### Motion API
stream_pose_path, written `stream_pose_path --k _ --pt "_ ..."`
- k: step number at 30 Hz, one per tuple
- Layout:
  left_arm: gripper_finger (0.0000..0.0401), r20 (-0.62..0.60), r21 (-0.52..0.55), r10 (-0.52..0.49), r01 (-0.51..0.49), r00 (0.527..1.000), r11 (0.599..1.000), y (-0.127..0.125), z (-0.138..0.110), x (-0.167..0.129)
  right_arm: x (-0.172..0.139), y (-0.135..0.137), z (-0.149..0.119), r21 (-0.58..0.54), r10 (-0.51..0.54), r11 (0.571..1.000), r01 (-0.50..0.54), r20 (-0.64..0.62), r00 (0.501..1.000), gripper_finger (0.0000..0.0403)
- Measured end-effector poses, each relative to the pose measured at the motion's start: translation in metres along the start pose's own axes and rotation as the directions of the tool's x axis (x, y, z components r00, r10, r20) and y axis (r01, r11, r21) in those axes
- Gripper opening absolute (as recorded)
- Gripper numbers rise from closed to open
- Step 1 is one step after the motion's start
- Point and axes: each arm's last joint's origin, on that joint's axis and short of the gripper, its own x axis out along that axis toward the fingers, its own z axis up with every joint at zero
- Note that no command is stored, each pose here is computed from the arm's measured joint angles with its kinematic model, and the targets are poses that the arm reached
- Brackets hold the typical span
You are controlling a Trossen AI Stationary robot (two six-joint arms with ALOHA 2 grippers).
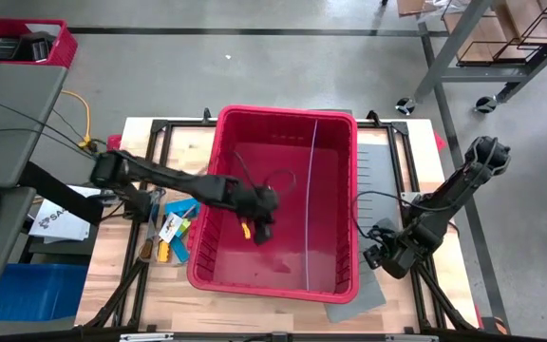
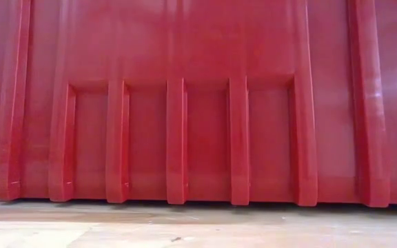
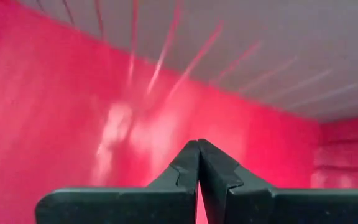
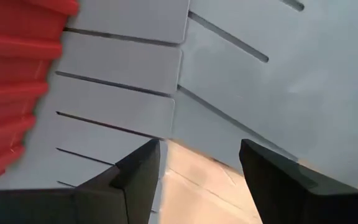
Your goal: Sort Items/Unsort Items
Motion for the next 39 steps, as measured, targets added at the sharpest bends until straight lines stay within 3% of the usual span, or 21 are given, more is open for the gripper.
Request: stream_pose_path --k 4,9,15,24,33,39 --pt "0.0 -0.134 0.015 0.045 -0.044 0.99 0.999 0.002 -0.019 0.045 0.006 -0.001 0.001 0.009 0.013 1.0 -0.013 0.021 1.0 0.0215" --pt "0.0 -0.248 0.0 -0.008 0.008 0.969 1.0 0.004 -0.035 0.075 0.032 -0.004 0.001 0.091 0.176 0.98 -0.175 0.002 0.984 0.0215" --pt "0.0 -0.278 -0.006 -0.025 0.024 0.96 1.0 0.006 -0.039 0.087 0.041 -0.009 0.005 0.155 0.241 0.956 -0.25 0.075 0.968 0.0215" --pt "0.0 -0.253 -0.021 -0.043 0.039 0.966 0.999 0.016 -0.034 0.09 0.042 -0.004 0.005 0.015 0.285 0.958 -0.287 0.068 0.956 0.021" --pt "0.0 -0.24 -0.009 -0.013 0.012 0.971 1.0 0.019 -0.032 0.09 0.039 0.005 0.002 -0.059 0.372 0.927 -0.37 0.015 0.928 0.0123" --pt "0.0 -0.224 -0.025 0.034 -0.041 0.974 0.999 0.021 -0.032 0.091 0.038 0.007 0.002 -0.074 0.401 0.915 -0.397 0.046 0.915 0.0022"
